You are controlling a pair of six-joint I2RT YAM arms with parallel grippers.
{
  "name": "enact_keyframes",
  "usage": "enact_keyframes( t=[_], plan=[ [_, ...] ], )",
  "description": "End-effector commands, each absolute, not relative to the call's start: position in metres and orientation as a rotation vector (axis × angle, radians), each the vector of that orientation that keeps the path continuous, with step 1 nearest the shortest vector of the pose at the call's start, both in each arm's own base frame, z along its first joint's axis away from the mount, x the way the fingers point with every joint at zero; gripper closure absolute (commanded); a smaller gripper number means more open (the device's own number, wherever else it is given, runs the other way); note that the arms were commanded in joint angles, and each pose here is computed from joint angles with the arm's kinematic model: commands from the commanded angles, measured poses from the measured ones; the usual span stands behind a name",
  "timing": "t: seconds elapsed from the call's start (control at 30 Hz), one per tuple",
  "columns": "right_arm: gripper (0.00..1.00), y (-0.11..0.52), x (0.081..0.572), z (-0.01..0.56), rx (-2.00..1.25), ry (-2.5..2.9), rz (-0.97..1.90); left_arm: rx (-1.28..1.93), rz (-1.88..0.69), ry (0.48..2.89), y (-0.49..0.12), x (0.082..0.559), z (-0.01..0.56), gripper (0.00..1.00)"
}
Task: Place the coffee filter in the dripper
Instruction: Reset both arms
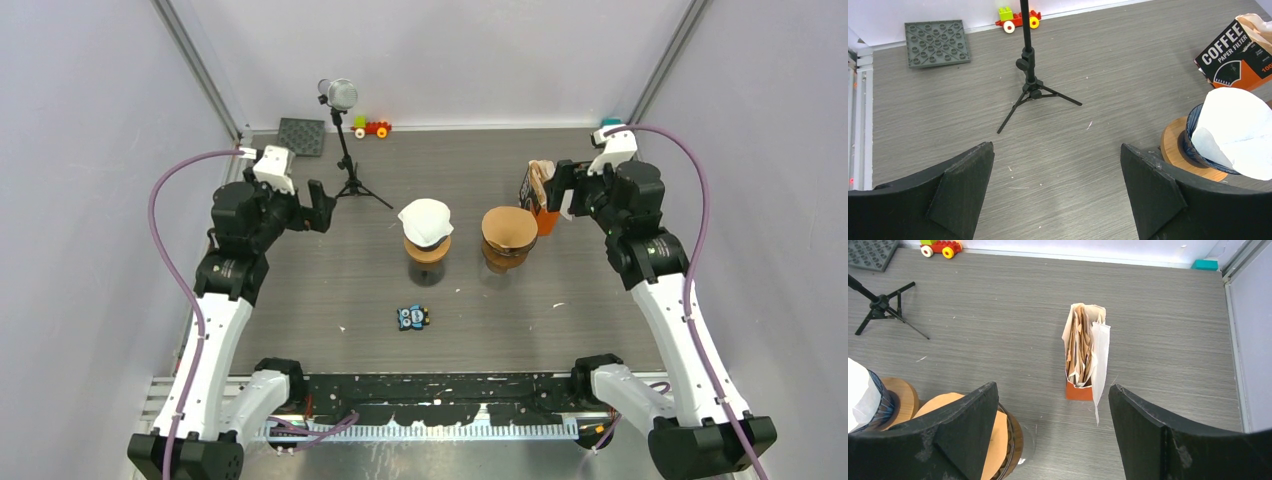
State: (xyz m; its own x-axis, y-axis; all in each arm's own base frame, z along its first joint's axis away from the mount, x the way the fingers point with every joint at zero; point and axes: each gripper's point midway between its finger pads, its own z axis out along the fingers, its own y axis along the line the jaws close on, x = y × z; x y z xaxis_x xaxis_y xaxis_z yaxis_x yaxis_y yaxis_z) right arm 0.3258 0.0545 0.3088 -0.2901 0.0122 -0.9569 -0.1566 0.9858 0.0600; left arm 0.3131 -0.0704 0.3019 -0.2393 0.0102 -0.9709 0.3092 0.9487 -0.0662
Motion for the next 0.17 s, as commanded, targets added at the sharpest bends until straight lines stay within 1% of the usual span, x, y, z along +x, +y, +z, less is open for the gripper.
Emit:
enact_keyframes(
  t=[0.0,0.13],
  plan=[
    [0.15,0.0539,0.3274,0.3289,-0.112,1.780,0.160,0.268,-0.285,1.760,-0.0720,0.3159,0.3080,0.00],
    [0.15,0.0531,0.3276,0.3290,-0.106,1.785,0.159,0.277,-0.296,1.766,-0.0739,0.3158,0.3054,0.00]
  ],
)
